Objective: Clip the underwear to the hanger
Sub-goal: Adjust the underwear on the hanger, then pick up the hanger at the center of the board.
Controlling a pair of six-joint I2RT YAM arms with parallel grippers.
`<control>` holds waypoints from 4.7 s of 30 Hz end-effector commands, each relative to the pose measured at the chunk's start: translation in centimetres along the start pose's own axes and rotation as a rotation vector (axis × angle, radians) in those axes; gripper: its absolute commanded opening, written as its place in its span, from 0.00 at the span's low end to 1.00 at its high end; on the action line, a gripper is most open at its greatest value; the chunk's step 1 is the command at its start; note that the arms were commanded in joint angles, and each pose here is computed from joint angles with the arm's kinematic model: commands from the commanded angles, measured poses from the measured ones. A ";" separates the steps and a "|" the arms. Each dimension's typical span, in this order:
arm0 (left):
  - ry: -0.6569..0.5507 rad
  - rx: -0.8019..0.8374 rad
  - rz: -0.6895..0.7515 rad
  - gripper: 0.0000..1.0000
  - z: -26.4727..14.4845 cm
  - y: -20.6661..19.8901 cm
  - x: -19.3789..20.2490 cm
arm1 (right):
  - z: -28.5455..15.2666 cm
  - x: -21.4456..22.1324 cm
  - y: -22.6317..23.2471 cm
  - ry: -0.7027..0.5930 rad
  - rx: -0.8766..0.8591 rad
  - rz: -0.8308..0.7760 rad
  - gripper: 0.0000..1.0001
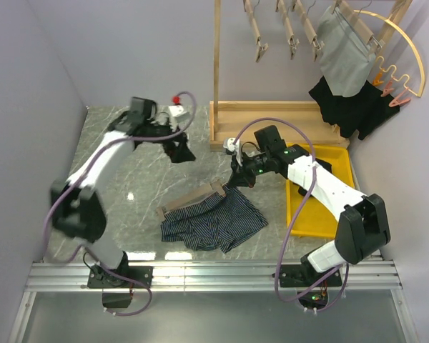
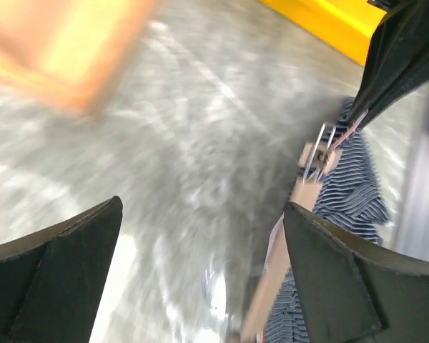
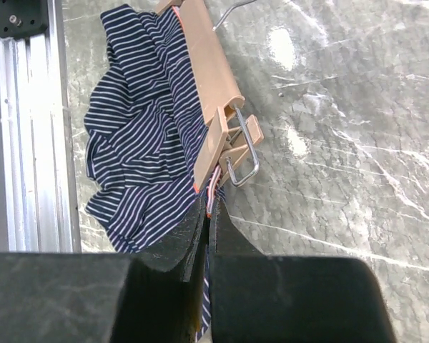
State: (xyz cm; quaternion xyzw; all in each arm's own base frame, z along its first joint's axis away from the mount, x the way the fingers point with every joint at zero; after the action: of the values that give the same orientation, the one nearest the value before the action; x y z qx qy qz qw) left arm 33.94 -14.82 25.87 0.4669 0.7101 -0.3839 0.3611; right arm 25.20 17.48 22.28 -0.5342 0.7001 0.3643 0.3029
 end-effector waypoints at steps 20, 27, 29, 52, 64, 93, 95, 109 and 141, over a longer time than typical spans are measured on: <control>0.027 -0.438 0.142 0.99 -3.6 -9.7 9.2 | -2.1 -2.3 0.7 -0.063 0.061 -0.079 0.00; 0.070 -0.393 0.258 0.88 0.4 -9.3 10.8 | -2.0 -2.5 0.7 -0.072 0.052 -0.068 0.00; 0.083 -0.388 0.254 0.79 1.2 -8.8 10.8 | -2.1 -2.5 0.7 -0.070 0.058 -0.070 0.00; 0.140 -0.319 0.296 0.00 3.3 -8.0 11.2 | -2.5 -1.9 0.8 -0.067 0.086 0.008 0.21; 0.057 -0.301 0.631 0.00 1.3 -9.1 6.0 | -10.7 -6.4 1.2 -0.243 0.205 0.234 0.71; -0.086 -0.253 1.214 0.00 9.8 -10.6 -6.0 | -11.8 -3.5 5.9 -0.136 0.354 0.324 0.65; -0.081 -0.248 1.224 0.00 10.1 -10.5 -6.0 | -11.4 -2.8 6.0 -0.113 0.360 0.328 0.64; -0.074 -0.249 1.297 0.00 10.8 -11.3 -5.9 | -10.0 -2.0 5.5 -0.015 0.367 0.308 0.37; -0.133 -0.356 1.350 0.00 10.3 -10.9 -7.1 | -9.0 -3.0 5.6 0.036 0.139 0.379 0.00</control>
State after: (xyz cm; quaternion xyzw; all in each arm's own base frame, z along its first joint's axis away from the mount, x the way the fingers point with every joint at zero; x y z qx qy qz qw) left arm 26.91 -28.84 25.83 0.7632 0.3324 -0.0072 0.5541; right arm 21.44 11.48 29.67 -0.3509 0.8446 0.2924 0.2793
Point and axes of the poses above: each gripper's point midway between its finger pads, its own z axis out along the fingers, its own y axis along the line the jaws close on, x = y × z, the point moved 10 cm from there along -z, back along the fingers, and after that the axes turned 2 degrees about z, right-handed, at the moved point
